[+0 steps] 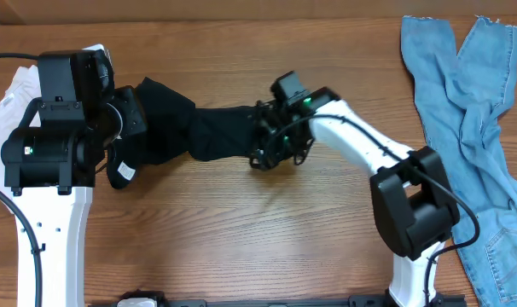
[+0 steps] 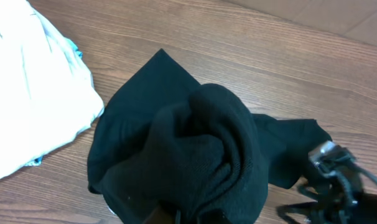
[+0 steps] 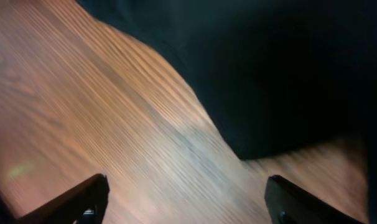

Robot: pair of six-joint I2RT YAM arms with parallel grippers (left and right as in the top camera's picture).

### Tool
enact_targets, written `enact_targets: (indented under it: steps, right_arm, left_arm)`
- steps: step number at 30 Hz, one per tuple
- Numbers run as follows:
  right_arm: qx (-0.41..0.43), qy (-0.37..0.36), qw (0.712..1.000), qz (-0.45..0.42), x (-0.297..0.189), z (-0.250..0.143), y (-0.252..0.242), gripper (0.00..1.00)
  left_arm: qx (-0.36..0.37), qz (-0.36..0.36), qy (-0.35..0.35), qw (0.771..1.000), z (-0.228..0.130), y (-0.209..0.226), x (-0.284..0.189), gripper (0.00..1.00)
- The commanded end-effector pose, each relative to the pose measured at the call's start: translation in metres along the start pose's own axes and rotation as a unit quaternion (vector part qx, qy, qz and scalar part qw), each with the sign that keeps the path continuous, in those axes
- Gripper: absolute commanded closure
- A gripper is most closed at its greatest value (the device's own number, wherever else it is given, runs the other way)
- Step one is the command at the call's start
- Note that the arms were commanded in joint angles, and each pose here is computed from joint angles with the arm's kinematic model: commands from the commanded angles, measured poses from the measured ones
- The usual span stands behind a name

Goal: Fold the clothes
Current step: 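Grasp the black shirt's right end with the right gripper, then lift the black shirt with both grippers and stretch it apart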

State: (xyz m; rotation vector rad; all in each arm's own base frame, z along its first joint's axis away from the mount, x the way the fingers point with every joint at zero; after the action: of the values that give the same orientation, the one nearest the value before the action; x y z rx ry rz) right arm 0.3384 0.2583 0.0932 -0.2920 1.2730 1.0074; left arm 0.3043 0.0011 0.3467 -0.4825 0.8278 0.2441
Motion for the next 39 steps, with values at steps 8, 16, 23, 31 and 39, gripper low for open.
enact_targets:
  steps: [8,16,23,31,39]
  right_arm:
    - [-0.025,-0.033,0.999,-0.025,0.003,0.012,0.007,0.14]
    - [0.005,-0.02,0.996,-0.083,0.001,0.008,-0.009,0.12]
    - [0.038,-0.042,0.997,-0.058,0.016,0.014,-0.009,0.14]
    - [0.055,-0.021,0.997,-0.05,0.022,0.006,-0.009,0.64]
    - [0.075,-0.027,0.994,-0.068,-0.02,0.01,-0.016,0.96]
  left_arm:
    - [0.011,0.002,-0.002,1.0,0.0,-0.001,0.0,0.93]
    - [0.011,0.002,-0.002,1.0,0.0,-0.001,0.0,0.93]
    - [0.011,0.002,-0.002,1.0,0.0,-0.001,0.0,0.93]
    - [0.011,0.002,-0.002,1.0,0.0,-0.001,0.0,0.93]
    - [0.023,0.015,-0.016,0.999,0.005,0.002,0.0,0.96]
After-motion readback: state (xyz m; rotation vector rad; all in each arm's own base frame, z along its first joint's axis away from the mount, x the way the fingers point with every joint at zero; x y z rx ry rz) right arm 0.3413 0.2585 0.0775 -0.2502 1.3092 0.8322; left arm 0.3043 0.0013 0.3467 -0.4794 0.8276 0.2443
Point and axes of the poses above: each gripper's point midway between its finger pads, its own x axis out along the fingers, its own y axis along the line the jaws close on, z = x × y, the point moved 5 cm from there along -x, back along the fingers, and after that the axes turned 14 degrees about -x, right-handed, at the moved point
